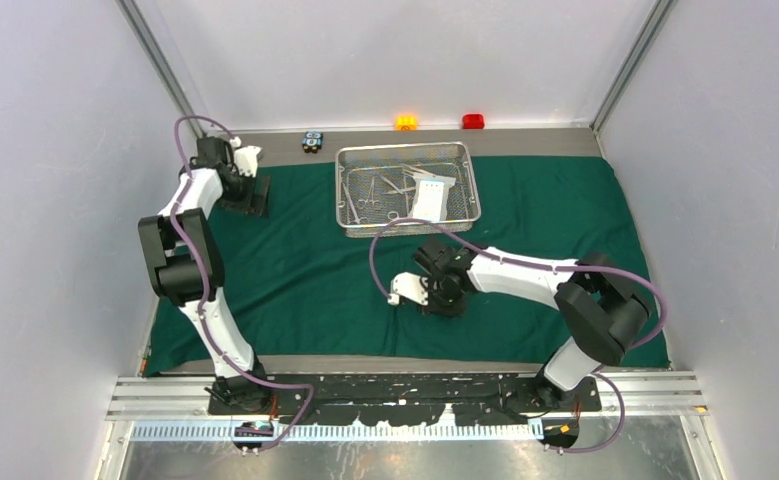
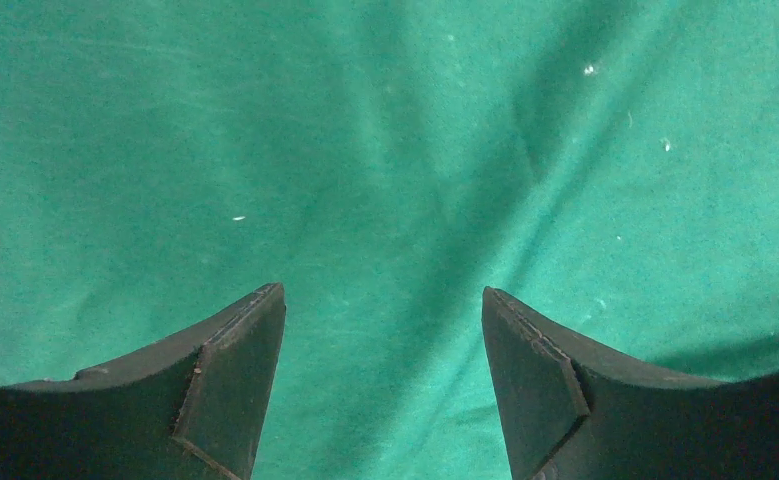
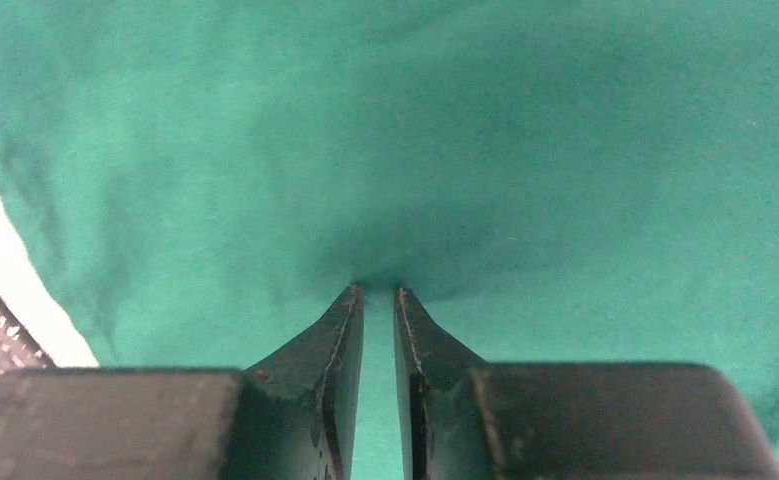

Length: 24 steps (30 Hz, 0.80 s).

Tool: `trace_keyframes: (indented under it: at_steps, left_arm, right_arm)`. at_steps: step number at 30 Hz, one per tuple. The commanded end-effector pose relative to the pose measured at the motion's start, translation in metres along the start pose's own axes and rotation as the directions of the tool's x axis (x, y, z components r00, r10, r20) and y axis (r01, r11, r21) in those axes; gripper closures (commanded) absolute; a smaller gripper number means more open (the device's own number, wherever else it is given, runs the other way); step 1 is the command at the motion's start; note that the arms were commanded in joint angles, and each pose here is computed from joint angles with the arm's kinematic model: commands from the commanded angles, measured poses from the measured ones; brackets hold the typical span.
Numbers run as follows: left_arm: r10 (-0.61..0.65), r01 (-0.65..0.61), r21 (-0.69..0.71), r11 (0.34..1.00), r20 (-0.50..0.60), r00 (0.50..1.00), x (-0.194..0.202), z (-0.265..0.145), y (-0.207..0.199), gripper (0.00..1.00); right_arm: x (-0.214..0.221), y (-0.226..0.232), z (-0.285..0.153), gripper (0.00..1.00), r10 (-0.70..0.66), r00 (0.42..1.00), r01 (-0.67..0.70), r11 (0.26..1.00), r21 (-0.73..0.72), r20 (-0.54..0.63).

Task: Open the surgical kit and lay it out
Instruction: Smooth out the surgical kit at the center of the board.

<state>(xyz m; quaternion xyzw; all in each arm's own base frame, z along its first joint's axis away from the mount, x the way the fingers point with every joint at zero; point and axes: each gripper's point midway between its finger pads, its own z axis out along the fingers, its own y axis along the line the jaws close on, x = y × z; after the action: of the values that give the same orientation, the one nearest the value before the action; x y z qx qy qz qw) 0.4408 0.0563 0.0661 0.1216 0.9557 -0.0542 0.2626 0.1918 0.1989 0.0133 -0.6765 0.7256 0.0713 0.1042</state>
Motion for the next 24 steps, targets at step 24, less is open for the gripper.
trace_keyframes:
  at_steps: [24]
  left_arm:
    - [0.149,-0.148,-0.155,0.977,-0.007,0.989,-0.030,-0.024,0.010,0.26]
  right_arm:
    - [-0.082,0.060,-0.049,0.54,-0.038,0.958,0.076,0.989,-0.125,0.284]
